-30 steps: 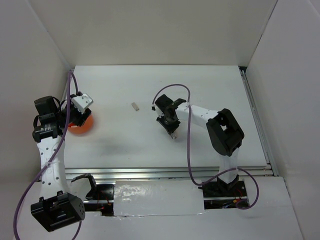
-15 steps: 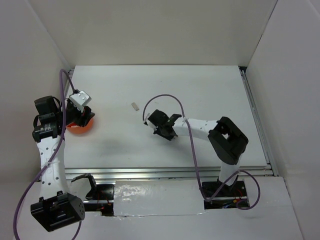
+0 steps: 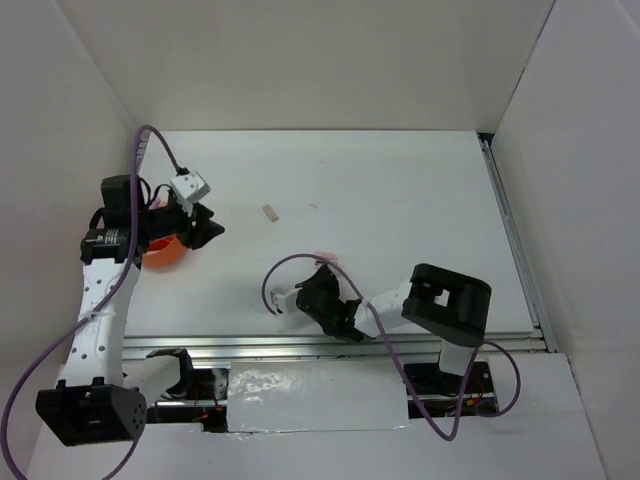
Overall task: Sort the stationery into containers
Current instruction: Pick up the stapler from the center of the board.
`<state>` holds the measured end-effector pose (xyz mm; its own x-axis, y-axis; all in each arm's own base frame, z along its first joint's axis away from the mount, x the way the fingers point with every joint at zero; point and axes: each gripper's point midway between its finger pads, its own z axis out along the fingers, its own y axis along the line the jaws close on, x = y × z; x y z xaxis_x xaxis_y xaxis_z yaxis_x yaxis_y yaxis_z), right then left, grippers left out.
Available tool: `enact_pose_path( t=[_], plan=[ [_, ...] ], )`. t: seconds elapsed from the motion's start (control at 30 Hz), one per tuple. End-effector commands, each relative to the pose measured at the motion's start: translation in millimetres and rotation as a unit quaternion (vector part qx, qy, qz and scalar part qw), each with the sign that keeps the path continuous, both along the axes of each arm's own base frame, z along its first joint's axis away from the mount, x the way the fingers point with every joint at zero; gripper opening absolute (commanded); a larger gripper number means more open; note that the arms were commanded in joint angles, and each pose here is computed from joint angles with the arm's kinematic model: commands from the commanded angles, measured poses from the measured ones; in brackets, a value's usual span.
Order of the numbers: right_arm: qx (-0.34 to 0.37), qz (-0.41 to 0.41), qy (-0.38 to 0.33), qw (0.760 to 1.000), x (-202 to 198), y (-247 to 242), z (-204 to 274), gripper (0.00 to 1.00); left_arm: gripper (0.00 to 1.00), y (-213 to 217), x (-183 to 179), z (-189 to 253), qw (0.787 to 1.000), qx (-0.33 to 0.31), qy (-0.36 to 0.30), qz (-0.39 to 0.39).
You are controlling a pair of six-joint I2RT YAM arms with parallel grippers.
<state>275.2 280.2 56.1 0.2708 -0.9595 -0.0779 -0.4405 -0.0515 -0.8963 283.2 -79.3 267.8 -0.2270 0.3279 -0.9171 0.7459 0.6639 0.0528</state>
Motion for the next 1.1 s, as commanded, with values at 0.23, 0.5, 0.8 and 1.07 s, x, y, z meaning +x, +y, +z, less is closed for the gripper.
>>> enact_pose_path(
  t=[0.23, 0.5, 0.8, 1.07],
  plan=[
    [0.064, 0.077, -0.235, 0.967, -13, 30, 66, 0.00, 0.56, -74, 14, -31, 0.997, 0.004, 0.073, -0.022],
    [0.065, 0.081, -0.230, 0.968, -23, 33, 62, 0.00, 0.55, -120, 25, -72, 0.989, 0.037, 0.142, -0.014],
    [0.064, 0.093, -0.227, 0.967, -31, 39, 59, 0.00, 0.57, -162, 12, -88, 0.982, 0.055, 0.162, -0.079],
    [0.060, 0.090, -0.224, 0.969, -31, 39, 56, 0.00, 0.60, -183, 5, -103, 0.972, 0.069, 0.197, -0.110]
  ],
)
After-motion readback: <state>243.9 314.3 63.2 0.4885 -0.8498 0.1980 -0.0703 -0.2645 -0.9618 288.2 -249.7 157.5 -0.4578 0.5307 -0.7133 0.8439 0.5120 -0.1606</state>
